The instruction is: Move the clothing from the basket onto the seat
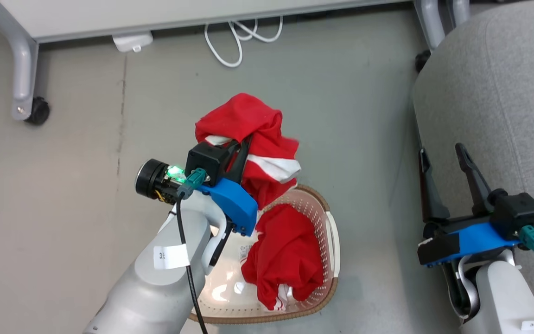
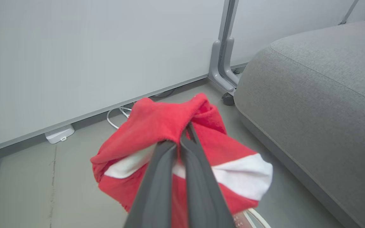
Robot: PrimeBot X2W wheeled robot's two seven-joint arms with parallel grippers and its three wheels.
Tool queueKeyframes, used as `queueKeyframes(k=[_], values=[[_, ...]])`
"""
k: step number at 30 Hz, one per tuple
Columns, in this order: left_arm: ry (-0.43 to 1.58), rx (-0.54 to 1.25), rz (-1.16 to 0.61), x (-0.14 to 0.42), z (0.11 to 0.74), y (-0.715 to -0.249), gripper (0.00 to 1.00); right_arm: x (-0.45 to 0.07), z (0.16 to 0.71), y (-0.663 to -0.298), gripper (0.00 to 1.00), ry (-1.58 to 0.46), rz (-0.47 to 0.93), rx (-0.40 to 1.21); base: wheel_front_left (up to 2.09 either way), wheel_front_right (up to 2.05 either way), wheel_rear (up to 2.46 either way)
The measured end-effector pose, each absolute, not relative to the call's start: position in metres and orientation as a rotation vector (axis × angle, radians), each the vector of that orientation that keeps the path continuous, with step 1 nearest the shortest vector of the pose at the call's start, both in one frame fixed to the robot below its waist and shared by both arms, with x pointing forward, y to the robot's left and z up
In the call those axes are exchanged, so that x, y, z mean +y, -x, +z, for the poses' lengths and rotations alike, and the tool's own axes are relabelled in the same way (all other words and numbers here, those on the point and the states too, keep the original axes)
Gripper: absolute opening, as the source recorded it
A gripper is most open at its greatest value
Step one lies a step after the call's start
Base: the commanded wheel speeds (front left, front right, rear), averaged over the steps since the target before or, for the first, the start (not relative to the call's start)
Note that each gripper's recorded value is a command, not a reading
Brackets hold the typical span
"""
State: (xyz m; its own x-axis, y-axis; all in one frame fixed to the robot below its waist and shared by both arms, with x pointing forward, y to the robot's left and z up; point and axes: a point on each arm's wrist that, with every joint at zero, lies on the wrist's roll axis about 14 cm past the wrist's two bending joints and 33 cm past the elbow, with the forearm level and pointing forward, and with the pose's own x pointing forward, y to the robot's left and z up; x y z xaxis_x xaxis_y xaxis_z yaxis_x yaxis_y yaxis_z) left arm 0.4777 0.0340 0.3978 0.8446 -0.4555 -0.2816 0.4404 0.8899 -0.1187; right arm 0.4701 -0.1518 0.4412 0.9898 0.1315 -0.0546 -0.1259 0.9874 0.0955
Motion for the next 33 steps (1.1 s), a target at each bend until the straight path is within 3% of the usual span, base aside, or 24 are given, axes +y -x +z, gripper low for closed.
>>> queueKeyframes(k=[20, 33], values=[[0.033, -0.109, -0.495, 0.022, 0.558, -0.477, 0.00, -0.152, 0.475, -0.424, 1.00, -0.101, 0.133, 0.011, 0.00, 0.00, 0.00], [0.018, -0.197, -0.522, 0.014, 0.590, -0.461, 0.00, -0.148, 0.484, -0.411, 1.00, -0.104, 0.145, -0.009, 0.00, 0.00, 0.00]])
